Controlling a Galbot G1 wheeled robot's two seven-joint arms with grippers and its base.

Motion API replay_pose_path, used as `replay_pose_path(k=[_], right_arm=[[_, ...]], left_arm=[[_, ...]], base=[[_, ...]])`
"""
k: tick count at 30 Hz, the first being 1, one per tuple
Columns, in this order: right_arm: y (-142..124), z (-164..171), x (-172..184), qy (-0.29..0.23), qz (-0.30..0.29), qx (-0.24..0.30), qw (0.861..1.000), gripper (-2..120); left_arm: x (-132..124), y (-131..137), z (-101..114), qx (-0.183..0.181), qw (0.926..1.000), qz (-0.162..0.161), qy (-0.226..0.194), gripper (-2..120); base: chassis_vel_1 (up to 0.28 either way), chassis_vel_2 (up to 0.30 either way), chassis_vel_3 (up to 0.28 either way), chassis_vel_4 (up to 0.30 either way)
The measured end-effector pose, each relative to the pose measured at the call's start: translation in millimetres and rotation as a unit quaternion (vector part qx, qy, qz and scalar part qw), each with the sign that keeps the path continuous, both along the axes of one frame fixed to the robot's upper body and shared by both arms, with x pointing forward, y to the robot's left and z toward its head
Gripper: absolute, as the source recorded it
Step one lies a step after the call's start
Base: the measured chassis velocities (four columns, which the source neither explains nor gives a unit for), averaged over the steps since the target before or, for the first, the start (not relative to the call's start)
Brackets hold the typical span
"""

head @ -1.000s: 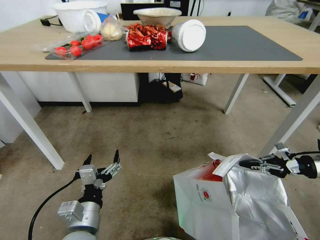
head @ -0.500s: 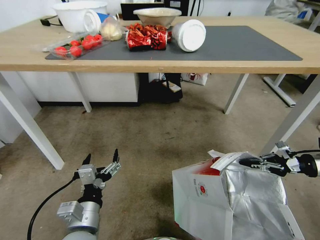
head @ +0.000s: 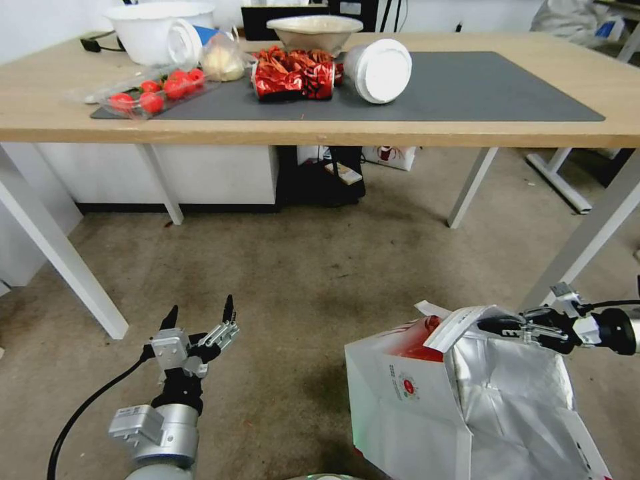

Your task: Pick up the food delivery bag from the floor and place it on the table.

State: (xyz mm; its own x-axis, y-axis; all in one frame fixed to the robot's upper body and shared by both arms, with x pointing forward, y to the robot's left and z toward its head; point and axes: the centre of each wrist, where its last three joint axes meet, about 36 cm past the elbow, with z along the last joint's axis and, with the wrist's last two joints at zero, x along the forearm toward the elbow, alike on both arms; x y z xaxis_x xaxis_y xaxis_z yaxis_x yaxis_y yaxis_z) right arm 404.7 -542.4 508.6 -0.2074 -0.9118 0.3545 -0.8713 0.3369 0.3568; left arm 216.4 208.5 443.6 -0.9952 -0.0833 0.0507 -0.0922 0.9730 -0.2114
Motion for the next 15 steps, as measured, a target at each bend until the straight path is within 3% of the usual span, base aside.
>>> replay_pose_path(k=[15], right_arm=[[0.1, -2.4, -1.3, -0.004, -0.003, 0.000, 1.000, 0]], left_arm=[[-1.2, -0.5, -0.5, -0.009, 1.0000, 0.002, -0.002, 100]], base=[[0.000, 0.000, 0.000, 0.000]])
